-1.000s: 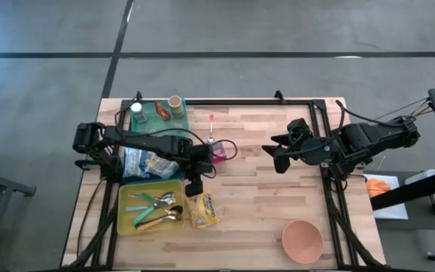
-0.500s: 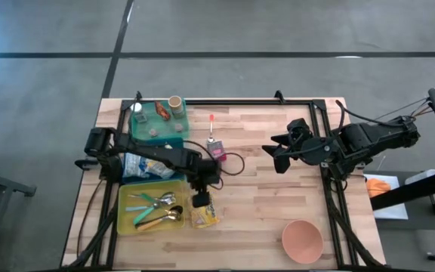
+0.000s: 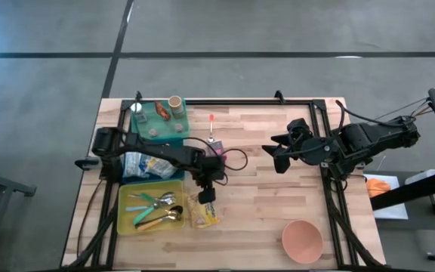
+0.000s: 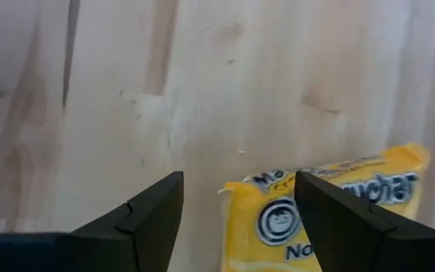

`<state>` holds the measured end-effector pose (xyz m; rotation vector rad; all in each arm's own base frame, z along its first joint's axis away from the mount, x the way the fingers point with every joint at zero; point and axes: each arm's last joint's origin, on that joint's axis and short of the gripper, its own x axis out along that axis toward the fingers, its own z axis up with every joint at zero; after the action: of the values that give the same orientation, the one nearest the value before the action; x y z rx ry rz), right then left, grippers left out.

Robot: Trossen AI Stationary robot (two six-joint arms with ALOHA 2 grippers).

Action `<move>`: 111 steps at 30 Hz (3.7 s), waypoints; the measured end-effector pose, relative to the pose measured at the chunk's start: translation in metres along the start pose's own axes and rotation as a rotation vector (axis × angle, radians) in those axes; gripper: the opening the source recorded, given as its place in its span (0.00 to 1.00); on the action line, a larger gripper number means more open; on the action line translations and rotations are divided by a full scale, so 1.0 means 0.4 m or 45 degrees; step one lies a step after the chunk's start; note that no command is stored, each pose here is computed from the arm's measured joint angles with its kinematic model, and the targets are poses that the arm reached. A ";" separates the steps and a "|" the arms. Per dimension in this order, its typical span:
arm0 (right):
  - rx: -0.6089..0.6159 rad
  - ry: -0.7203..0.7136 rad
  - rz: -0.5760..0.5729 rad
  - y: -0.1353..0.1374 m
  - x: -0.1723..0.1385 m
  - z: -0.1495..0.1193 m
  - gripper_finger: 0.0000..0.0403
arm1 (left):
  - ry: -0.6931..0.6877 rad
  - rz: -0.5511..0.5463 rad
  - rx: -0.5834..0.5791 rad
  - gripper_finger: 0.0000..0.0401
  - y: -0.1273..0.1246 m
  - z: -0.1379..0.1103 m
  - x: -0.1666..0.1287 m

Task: Pick & Place Food Item
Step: Put the yellow noodle pack into the dark blue bin

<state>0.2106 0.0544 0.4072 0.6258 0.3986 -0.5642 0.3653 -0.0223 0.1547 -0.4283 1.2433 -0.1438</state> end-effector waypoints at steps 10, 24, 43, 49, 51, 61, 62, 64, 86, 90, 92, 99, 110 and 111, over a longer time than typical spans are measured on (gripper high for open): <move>0.000 0.000 0.000 0.000 0.000 0.000 0.65 | 0.088 -0.076 0.037 0.64 0.001 -0.014 0.001; 0.000 0.000 0.000 0.000 0.000 0.000 0.65 | 0.180 -0.207 0.186 0.46 -0.003 -0.029 0.018; 0.000 0.000 0.000 0.000 0.000 0.000 0.65 | 0.133 -0.286 0.128 0.01 -0.029 -0.004 -0.021; 0.000 0.000 0.000 0.000 0.000 0.000 0.65 | 0.052 -0.275 0.138 0.00 -0.070 0.024 -0.118; 0.000 0.000 0.000 0.000 0.000 0.000 0.65 | 0.031 -0.231 0.141 0.00 -0.080 0.026 -0.152; 0.000 0.000 0.000 0.000 0.000 0.000 0.65 | -0.069 0.003 0.086 0.00 -0.115 -0.008 -0.323; 0.000 0.000 0.000 0.000 0.000 0.000 0.65 | -0.090 0.037 0.084 0.00 -0.117 -0.015 -0.342; 0.000 0.000 0.000 0.000 0.000 0.000 0.65 | -0.139 0.099 0.062 0.00 -0.119 -0.030 -0.379; 0.000 0.000 0.000 0.000 0.000 0.000 0.65 | -0.316 0.686 -0.710 0.00 -0.002 -0.152 -0.548; 0.000 0.000 0.000 0.000 0.000 0.000 0.65 | -0.306 0.720 -0.941 0.00 0.011 -0.169 -0.532; -0.001 0.001 0.000 0.000 0.000 0.000 0.65 | -0.309 0.735 -1.052 0.00 0.016 -0.177 -0.522; 0.000 0.000 0.000 0.000 0.000 0.000 0.65 | -0.265 0.875 -1.253 0.00 0.019 -0.211 -0.513; 0.000 0.000 0.000 0.000 0.000 0.000 0.65 | -0.231 0.957 -1.516 0.00 0.042 -0.224 -0.462; 0.000 0.000 0.000 0.000 0.000 0.000 0.65 | -0.227 0.952 -1.534 0.00 0.048 -0.226 -0.447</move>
<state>0.2105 0.0544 0.4072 0.6256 0.3990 -0.5640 0.2202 0.0336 0.2824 -0.9290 1.1252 1.3110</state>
